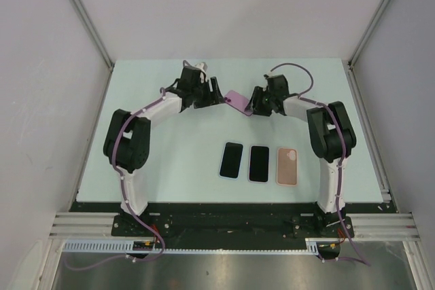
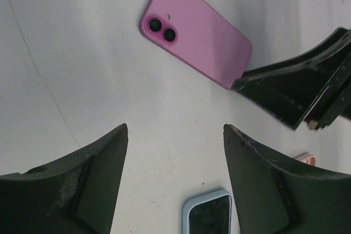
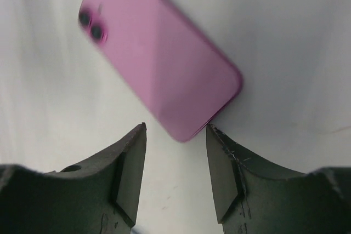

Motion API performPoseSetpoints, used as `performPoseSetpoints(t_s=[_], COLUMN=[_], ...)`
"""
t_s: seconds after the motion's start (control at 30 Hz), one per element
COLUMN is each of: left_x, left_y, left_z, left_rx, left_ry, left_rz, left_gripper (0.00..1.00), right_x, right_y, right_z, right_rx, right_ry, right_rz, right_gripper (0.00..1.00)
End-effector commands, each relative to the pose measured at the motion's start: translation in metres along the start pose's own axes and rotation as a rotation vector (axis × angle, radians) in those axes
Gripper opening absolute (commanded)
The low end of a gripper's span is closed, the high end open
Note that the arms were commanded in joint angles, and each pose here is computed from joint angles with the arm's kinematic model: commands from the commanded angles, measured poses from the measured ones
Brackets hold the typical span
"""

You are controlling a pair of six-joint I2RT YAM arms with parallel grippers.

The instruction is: Put the phone into the phone case

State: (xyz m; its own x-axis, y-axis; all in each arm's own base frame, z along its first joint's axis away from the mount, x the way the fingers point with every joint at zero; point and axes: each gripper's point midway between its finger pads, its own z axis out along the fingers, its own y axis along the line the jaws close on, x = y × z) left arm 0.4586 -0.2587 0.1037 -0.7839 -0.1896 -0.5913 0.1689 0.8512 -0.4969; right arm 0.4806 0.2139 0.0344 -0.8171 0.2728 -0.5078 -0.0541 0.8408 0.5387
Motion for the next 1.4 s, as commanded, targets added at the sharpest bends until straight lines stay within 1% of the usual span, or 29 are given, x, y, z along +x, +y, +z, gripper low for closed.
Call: performPoseSetpoints(t_s=[0.0,0.03,0.1,0.2,0.27,0.3,0.33,0.37,0.4,0.47,0.5,0.53,0.57,0.6,0.67,0.7,0.73,0.77,0.8,0.87,0.93,0.97,1.0,1.1,1.23,1.33,1.37], left_x=[0.003,0.004,0.005,0.004,-0.001,0.001,-0.007,-0.007,-0.01,-0.013,-0.014,-0.016,-0.017,-0.021,-0.018,-0.021,-0.021,-0.018,-0.019,-0.018,-0.013,-0.007,-0.007,0.0,0.006,0.018,0.018], left_y=[0.005,0.006,0.004,0.004,0.004,0.008,0.004,0.006,0.006,0.005,0.005,0.005,0.004,0.003,0.007,0.005,0.005,0.007,0.006,0.008,0.016,0.022,0.03,0.04,0.043,0.042,0.04], left_z=[-0.016,-0.016,-0.016,-0.013,-0.011,-0.003,-0.001,0.004,0.008,0.02,0.023,0.03,0.033,0.035,0.045,0.047,0.049,0.054,0.056,0.059,0.065,0.065,0.068,0.068,0.068,0.069,0.07], left_rx=[-0.035,-0.035,-0.02,-0.008,-0.001,-0.008,0.002,0.0,-0.001,0.01,0.013,0.015,0.016,0.019,0.01,0.013,0.018,0.017,0.024,0.02,-0.019,-0.052,-0.081,-0.112,-0.11,-0.085,-0.068], left_ry=[-0.017,-0.012,-0.011,-0.016,-0.023,-0.014,-0.026,-0.021,-0.02,-0.013,-0.009,-0.007,-0.006,-0.011,0.004,0.002,0.006,0.014,0.01,0.015,0.029,0.053,0.052,0.066,0.083,0.114,0.108], left_rz=[-0.033,-0.04,-0.055,-0.064,-0.074,-0.081,-0.084,-0.089,-0.093,-0.098,-0.1,-0.102,-0.106,-0.106,-0.117,-0.117,-0.119,-0.124,-0.127,-0.138,-0.151,-0.166,-0.175,-0.202,-0.219,-0.243,-0.245], left_gripper=[0.74,0.74,0.73,0.73,0.71,0.68,0.65,0.61,0.51,0.4,0.34,0.23,0.18,0.1,0.05,0.03,0.04,0.05,0.05,0.02,0.0,0.0,0.0,0.0,0.0,0.0,0.0], right_x=[0.055,0.062,0.062,0.042,0.023,0.014,0.007,0.006,-0.008,-0.011,-0.017,-0.024,-0.028,-0.028,-0.038,-0.029,-0.027,-0.037,-0.025,-0.023,-0.013,-0.013,-0.011,0.0,0.013,0.016,0.015], right_y=[0.04,0.049,0.051,0.046,0.039,0.038,0.035,0.032,0.026,0.028,0.022,0.022,0.018,0.011,0.009,0.001,-0.001,0.004,-0.004,0.001,0.003,0.007,0.009,0.021,0.035,0.046,0.048], right_z=[-0.007,-0.008,-0.012,-0.022,-0.028,-0.028,-0.029,-0.026,-0.025,-0.018,-0.016,-0.015,-0.014,-0.008,-0.003,0.005,0.011,0.013,0.022,0.029,0.036,0.038,0.039,0.044,0.047,0.045,0.045], right_rx=[-0.029,-0.044,-0.037,-0.028,-0.042,-0.058,-0.066,-0.084,-0.103,-0.181,-0.19,-0.197,-0.185,-0.165,-0.145,-0.124,-0.117,-0.12,-0.093,-0.065,-0.052,-0.06,-0.063,-0.097,-0.149,-0.205,-0.219], right_ry=[0.122,0.132,0.13,0.085,0.05,0.023,0.009,0.011,-0.023,-0.013,-0.021,-0.033,-0.041,-0.039,-0.058,-0.019,-0.003,-0.014,0.03,0.033,0.047,0.043,0.045,0.072,0.11,0.111,0.104], right_rz=[-0.057,-0.094,-0.109,-0.117,-0.1,-0.097,-0.091,-0.088,-0.086,-0.089,-0.092,-0.103,-0.11,-0.115,-0.125,-0.11,-0.111,-0.121,-0.111,-0.14,-0.154,-0.161,-0.162,-0.169,-0.151,-0.102,-0.091], right_gripper=[0.52,0.52,0.53,0.54,0.54,0.55,0.56,0.56,0.57,0.57,0.57,0.57,0.58,0.59,0.59,0.59,0.59,0.59,0.59,0.59,0.59,0.6,0.6,0.6,0.6,0.6,0.6])
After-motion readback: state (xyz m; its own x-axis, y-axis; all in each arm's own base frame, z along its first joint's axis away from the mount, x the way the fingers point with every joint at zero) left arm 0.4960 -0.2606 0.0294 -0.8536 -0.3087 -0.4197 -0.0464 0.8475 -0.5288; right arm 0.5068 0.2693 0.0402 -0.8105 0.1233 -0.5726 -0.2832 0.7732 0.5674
